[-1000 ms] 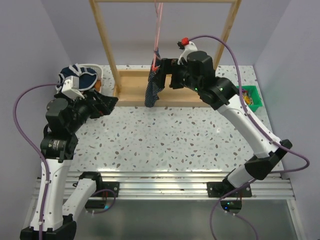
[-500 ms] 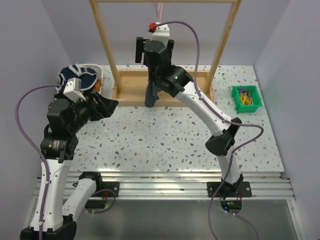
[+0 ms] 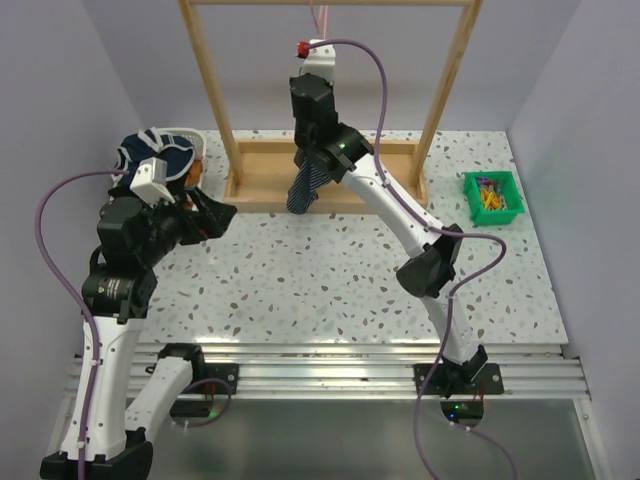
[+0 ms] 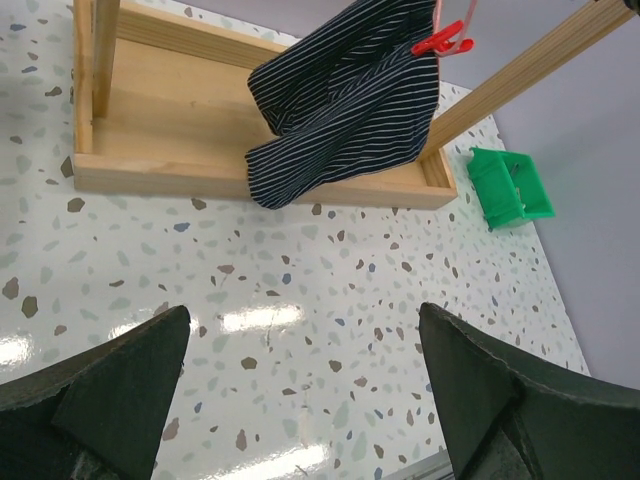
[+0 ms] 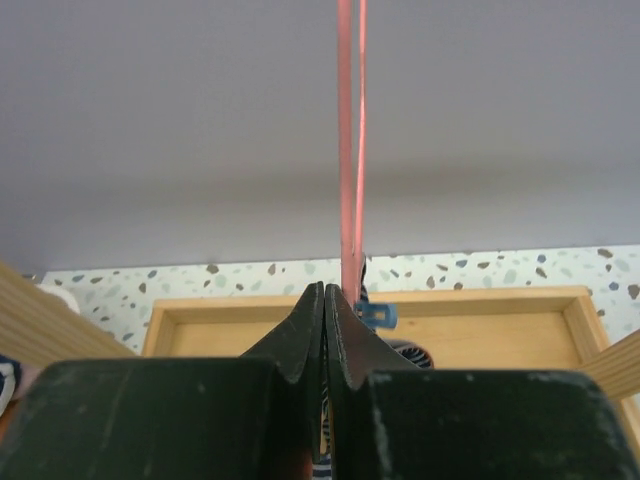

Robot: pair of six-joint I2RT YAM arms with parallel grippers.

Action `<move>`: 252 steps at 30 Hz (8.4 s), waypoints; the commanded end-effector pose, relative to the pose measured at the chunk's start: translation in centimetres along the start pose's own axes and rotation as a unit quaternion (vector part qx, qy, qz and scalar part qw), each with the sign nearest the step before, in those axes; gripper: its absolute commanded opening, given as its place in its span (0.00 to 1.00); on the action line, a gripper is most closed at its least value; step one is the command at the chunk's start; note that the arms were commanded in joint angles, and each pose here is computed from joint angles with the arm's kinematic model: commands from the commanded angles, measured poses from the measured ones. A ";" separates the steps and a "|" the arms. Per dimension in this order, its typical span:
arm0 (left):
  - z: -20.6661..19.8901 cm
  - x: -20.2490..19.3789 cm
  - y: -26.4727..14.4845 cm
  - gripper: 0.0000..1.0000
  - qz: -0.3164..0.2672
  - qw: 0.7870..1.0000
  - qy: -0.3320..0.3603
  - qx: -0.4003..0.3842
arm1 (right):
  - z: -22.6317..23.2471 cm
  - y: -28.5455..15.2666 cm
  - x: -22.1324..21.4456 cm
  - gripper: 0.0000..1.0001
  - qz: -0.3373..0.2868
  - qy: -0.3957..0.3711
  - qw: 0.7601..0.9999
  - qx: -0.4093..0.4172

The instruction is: Remove the underwear clipped to the hanger

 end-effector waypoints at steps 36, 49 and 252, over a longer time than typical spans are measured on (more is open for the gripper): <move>0.0 -1.7 -0.4 1.00 0.002 1.000 -0.030 -0.002 | 0.3 0.1 4.4 0.72 -0.003 0.043 0.992 0.114; 0.6 -2.4 -0.3 1.00 0.022 1.000 -0.014 0.010 | 0.3 3.2 1.6 0.00 -0.014 0.043 0.995 0.091; -9.9 2.7 13.5 0.00 -0.071 0.774 -0.560 -0.287 | -19.9 -28.6 -9.8 0.59 0.381 0.030 0.905 0.186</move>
Point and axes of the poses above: each gripper's point midway between its finger pads, its own y axis out along the fingers, its own z axis along the line the jaws close on, x = y × z, the point moved 3 cm from there along -y, back along the fingers, and after that the axes turned 13 degrees about y, right-handed, at the moved point
